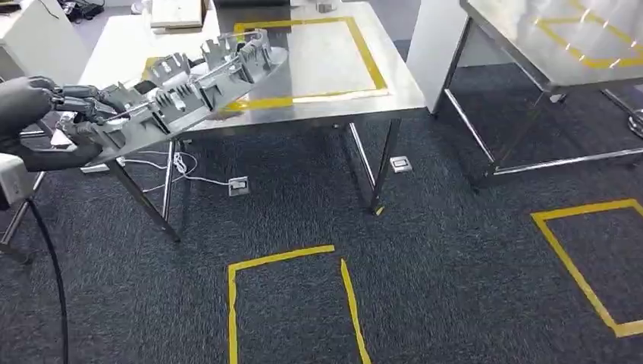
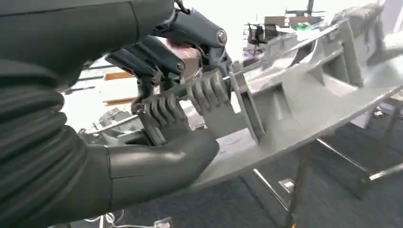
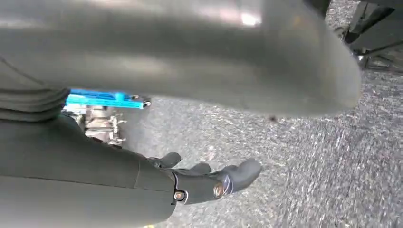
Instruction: Take the parts from the cabinet and place them on the table.
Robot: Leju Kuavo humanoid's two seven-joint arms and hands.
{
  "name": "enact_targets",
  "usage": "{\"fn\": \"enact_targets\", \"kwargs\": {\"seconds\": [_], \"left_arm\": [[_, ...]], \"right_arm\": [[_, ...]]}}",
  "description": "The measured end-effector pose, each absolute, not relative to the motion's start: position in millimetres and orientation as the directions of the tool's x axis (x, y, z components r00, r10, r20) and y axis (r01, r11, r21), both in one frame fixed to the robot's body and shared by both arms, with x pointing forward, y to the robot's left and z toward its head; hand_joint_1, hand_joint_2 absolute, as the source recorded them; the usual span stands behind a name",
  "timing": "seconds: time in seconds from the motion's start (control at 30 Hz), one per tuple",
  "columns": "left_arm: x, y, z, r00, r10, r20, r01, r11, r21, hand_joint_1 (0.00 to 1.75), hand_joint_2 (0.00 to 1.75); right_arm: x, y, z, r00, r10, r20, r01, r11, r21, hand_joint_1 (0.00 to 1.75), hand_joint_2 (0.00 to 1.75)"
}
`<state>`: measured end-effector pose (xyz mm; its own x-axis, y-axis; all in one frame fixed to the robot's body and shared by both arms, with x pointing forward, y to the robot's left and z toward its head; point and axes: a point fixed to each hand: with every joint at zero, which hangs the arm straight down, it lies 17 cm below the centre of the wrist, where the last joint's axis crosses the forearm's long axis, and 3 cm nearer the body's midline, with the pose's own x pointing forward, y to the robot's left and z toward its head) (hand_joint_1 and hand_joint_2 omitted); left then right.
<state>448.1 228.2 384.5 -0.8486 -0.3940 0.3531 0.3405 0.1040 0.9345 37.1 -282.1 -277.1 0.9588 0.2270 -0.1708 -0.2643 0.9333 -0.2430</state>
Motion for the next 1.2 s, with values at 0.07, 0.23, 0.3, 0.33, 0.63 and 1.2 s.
{"fn": "enact_targets", "kwargs": {"seconds": [0.07, 0.23, 0.3, 0.33, 0.63, 1.2], "left_arm": [[449.3, 230.5, 386.9, -0.847, -0.402, 0.349, 0.336, 0.105, 0.936, 1.75, 1.75], [452.4, 238.0, 395.4, -0.835, -0.425, 0.348, 0.331, 0.118, 0.936, 1.75, 1.75], [451.6, 244.4, 398.2, -0.830, -0.431, 0.354, 0.333, 0.125, 0.935, 1.75, 1.75], [451.0, 249.1, 399.3, -0.826, -0.435, 0.358, 0.336, 0.130, 0.933, 1.75, 1.75], [439.9, 289.7, 426.4, -0.820, -0.484, 0.305, 0.260, 0.159, 0.952, 1.75, 1.75], [415.4, 336.7, 401.2, -0.783, -0.531, 0.324, 0.255, 0.200, 0.946, 1.75, 1.75]], "right_arm": [[37.1, -280.8, -277.3, 0.961, 0.220, -0.167, -0.256, 0.936, -0.241, 0.00, 0.00], [30.9, -279.4, -277.7, 0.964, 0.201, -0.176, -0.240, 0.941, -0.237, 0.00, 0.00], [28.7, -279.2, -277.8, 0.964, 0.197, -0.179, -0.236, 0.943, -0.235, 0.00, 0.00], [26.9, -279.2, -278.1, 0.964, 0.195, -0.179, -0.235, 0.944, -0.234, 0.00, 0.00], [19.9, -283.7, -277.3, 0.963, 0.168, -0.210, -0.217, 0.946, -0.240, 0.00, 0.00], [19.7, -286.3, -276.8, 0.961, 0.173, -0.218, -0.226, 0.942, -0.249, 0.00, 0.00]]}}
